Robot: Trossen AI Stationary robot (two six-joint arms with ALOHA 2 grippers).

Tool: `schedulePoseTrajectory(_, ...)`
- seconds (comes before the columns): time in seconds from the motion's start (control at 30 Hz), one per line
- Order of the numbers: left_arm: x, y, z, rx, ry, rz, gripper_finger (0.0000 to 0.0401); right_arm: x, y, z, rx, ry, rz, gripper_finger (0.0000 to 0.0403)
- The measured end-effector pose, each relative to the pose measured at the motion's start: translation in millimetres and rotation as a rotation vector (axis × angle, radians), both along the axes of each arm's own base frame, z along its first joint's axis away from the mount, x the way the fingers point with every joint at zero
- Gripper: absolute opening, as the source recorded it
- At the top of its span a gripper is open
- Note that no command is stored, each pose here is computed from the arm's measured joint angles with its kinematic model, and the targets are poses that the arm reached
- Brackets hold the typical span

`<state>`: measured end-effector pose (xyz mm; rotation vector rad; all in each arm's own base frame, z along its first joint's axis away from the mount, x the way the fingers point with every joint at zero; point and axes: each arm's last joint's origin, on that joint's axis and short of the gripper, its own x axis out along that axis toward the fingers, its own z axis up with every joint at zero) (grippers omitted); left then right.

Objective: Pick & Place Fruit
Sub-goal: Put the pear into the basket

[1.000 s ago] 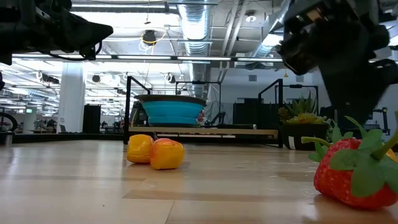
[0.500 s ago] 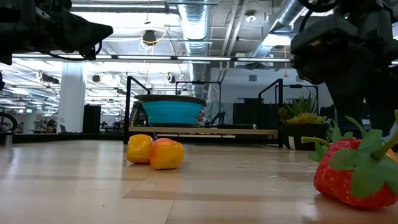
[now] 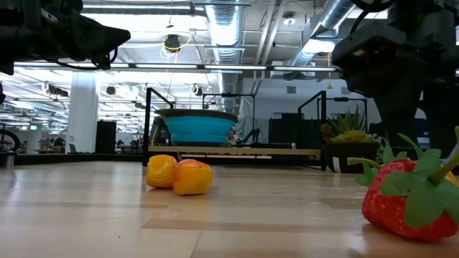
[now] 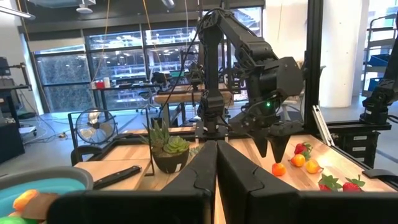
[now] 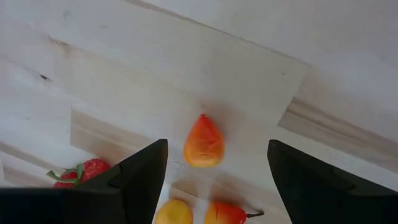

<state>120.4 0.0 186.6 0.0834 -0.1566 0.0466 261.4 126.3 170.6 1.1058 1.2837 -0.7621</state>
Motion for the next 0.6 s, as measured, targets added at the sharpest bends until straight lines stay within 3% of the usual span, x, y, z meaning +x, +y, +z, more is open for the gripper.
schedulePoseTrajectory(0.23, 0, 0, 0, 0.000, 0.002, 0.000, 0.0004, -1, 4, 0, -0.004, -0.003, -0.020, 0.0270)
schedulePoseTrajectory(0.6, 0, 0, -1, 0.001, 0.014, 0.000, 0.0004, 12, 11, -27, -0.012, -0.005, -0.035, 0.0270)
